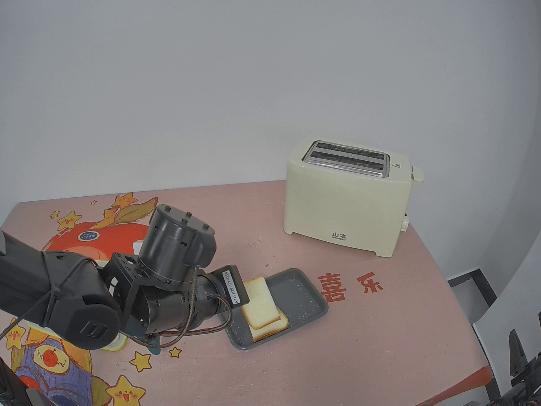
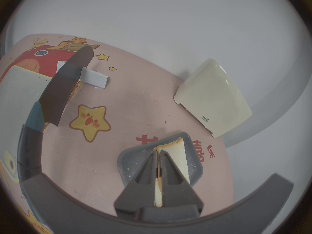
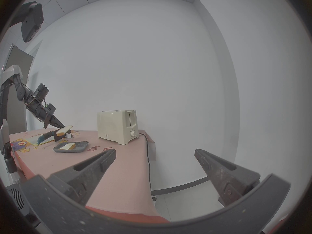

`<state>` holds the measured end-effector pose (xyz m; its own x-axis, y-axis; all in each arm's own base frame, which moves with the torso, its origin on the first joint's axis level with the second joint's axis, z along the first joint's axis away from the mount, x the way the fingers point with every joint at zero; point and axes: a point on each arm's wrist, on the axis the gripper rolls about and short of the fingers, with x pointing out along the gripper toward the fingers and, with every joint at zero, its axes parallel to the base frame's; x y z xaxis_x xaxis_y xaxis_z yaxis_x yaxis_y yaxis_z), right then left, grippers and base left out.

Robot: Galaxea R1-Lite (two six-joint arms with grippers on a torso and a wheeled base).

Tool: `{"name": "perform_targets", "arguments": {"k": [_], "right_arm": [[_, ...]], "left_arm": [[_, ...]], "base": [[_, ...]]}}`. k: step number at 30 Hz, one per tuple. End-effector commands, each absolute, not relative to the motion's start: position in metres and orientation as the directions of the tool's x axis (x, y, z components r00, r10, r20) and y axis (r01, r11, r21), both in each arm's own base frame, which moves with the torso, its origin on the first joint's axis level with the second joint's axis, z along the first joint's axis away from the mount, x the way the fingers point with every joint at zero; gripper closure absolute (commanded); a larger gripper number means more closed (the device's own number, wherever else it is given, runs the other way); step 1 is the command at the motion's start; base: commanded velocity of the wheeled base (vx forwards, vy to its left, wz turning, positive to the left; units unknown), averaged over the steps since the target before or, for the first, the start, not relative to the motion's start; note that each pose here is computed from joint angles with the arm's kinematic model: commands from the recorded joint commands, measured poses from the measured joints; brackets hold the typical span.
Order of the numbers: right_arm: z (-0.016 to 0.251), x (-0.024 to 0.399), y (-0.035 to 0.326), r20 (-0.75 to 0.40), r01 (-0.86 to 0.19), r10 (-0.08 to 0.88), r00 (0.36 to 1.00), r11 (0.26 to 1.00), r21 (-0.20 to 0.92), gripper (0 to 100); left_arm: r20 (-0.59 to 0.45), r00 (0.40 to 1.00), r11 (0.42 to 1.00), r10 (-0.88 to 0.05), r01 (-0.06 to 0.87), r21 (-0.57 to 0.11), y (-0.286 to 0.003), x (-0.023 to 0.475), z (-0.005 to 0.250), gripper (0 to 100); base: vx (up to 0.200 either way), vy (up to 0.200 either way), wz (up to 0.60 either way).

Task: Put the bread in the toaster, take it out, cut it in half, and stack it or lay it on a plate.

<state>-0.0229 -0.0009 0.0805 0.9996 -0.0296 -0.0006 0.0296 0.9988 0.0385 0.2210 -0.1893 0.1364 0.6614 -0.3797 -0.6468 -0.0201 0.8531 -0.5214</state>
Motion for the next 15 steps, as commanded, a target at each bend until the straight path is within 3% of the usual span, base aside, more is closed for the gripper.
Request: {"name": "perform_targets", "arguments": {"k": [1, 15], "right_arm": [[0.0753, -0.0228, -0.0009, -0.002, 0.029, -0.029, 1.0, 0.999, 0.038, 0], [0.0753, -0.0228, -0.0009, -0.002, 0.029, -0.029, 1.0, 0.999, 0.038, 0]], "left_arm": [[-0.65, 0.658, 0.855, -0.379, -0.021, -0.519, -0.19, 0.2213, 0.1349, 100], [-0.645, 0.659, 0.852, -0.387, -0.012, -0.523, -0.1899, 0.2191, 0.1369, 100]], "base": [[0.0, 0.0, 0.0], [0.0, 0.0, 0.0]]}}
